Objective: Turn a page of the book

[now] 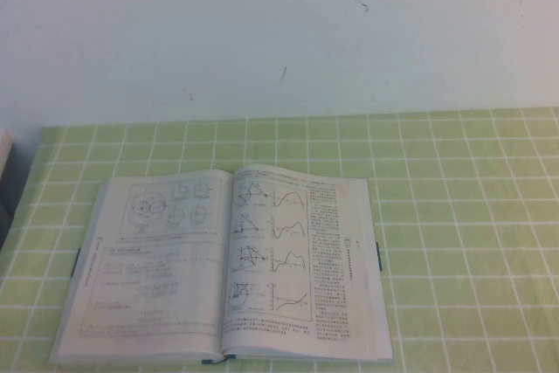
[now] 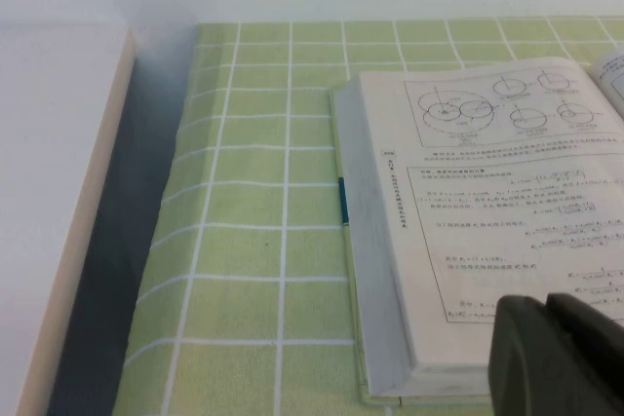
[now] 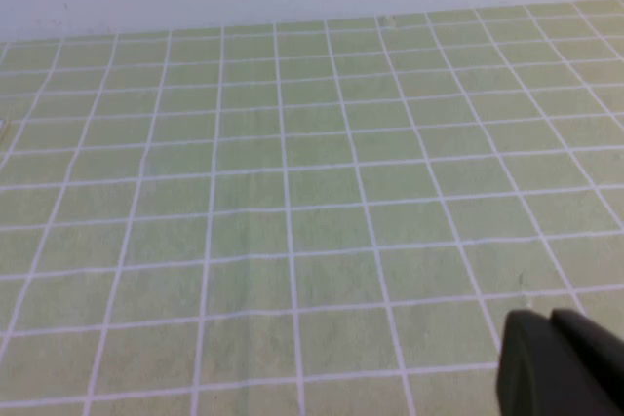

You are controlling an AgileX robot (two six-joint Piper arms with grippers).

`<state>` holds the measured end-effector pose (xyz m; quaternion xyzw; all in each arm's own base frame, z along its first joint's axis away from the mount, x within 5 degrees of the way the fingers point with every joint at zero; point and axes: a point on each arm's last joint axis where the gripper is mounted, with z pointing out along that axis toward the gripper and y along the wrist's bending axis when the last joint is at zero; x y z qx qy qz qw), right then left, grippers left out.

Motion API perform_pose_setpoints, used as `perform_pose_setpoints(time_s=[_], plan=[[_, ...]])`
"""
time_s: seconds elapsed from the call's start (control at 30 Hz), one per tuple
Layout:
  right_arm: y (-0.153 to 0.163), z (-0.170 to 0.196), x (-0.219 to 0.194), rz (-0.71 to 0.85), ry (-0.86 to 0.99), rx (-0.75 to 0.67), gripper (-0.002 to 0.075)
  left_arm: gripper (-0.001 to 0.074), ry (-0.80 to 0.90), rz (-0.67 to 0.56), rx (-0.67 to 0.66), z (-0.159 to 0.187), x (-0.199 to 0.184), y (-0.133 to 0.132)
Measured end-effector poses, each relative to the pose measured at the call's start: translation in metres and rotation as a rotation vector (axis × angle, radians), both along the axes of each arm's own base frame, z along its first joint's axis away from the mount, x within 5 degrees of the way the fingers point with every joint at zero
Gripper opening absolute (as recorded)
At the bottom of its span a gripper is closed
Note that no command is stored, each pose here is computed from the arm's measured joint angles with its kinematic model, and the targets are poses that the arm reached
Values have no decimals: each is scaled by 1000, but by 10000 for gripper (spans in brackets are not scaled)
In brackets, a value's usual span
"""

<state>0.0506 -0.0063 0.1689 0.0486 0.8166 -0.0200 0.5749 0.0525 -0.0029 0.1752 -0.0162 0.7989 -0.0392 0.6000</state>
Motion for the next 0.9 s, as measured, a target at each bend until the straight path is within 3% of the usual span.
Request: perform_pose_setpoints(time_s=[0.9], plan=[[0,0,0,0,0,0,-3,-4,-71,3,-2,5,2,0]])
